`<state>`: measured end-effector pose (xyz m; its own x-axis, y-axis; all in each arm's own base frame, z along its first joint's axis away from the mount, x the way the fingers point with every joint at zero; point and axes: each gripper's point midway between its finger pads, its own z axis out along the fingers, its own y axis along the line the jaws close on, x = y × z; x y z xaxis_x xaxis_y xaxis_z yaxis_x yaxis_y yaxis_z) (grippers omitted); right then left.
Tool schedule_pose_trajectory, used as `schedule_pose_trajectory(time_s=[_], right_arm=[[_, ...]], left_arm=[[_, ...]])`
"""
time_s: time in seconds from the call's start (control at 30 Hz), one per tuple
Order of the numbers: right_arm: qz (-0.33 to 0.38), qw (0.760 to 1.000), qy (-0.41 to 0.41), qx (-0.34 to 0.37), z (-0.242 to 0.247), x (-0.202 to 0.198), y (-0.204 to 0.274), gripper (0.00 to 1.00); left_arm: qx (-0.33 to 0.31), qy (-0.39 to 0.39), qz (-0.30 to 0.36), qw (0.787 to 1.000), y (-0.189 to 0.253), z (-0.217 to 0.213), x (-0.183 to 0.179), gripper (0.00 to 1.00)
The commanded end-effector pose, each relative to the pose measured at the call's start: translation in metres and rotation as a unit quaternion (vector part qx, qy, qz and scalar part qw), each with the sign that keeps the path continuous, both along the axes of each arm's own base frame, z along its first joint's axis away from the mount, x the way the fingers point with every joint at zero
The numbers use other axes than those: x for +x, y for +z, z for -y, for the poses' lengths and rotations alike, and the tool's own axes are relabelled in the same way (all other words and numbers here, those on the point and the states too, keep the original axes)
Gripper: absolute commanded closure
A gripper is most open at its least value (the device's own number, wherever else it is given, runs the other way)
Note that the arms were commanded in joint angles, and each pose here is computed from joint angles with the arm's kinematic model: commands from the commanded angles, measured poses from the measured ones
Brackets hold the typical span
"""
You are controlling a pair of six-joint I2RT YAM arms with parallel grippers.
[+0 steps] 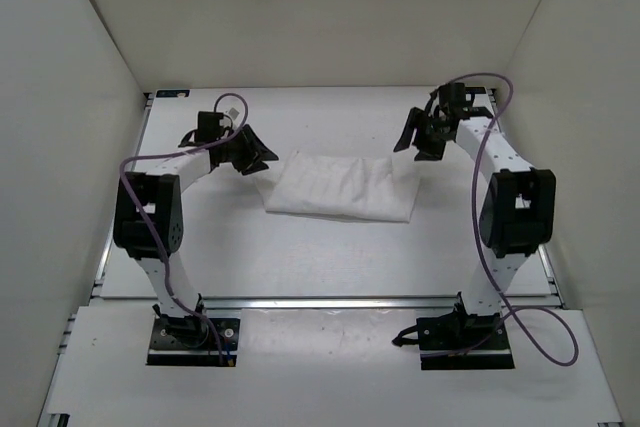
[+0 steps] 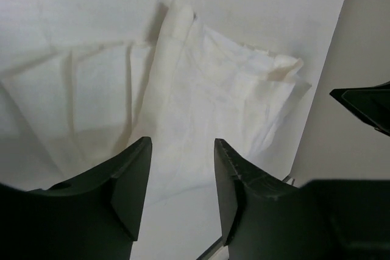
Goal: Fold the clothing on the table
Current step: Fold the skirt
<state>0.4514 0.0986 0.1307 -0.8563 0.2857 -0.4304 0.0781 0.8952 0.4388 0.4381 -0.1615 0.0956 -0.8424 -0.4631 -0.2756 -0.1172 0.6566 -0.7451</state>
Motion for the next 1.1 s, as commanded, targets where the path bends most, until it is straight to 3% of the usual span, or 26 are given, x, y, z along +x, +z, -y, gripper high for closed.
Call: schedule_pose_trajectory(time_s=[0.0,0.2,0.3,0.53,0.8,0.97,1.07], right_arm=[[0.025,1.0,-0.015,0.005,-0.003,-0.038,0.013,0.39],[0.03,0.998,-0.037,0.032,-0.002,-0.096,-0.014,0.37],[0.013,0.998,-0.042,0.055,-0.011,-0.119,-0.035,0.36],[-0.013,0.995,-0.058,0.078,-0.025,-0.138,-0.076,0.36],[-0.019,0.989,-0.103,0.106,-0.016,-0.132,-0.096,0.36],[-0.02,0.98,-0.136,0.14,-0.01,-0.132,-0.107,0.43],[-0.011,0.977,-0.15,0.15,-0.005,-0.126,-0.109,0.52]], left_arm=[[0.001,-0.037,0.035,0.999,0.022,0.012,-0.042,0.43],[0.045,-0.062,0.009,0.997,-0.012,0.021,-0.107,0.39],[0.057,-0.046,0.014,0.997,-0.02,0.019,-0.117,0.38],[0.089,-0.006,0.004,0.996,-0.048,0.0,-0.118,0.35],[0.11,0.026,0.001,0.994,-0.066,-0.004,-0.101,0.3],[0.108,0.03,-0.006,0.994,-0.079,0.002,-0.094,0.3],[0.096,0.024,-0.009,0.995,-0.083,0.011,-0.092,0.59]])
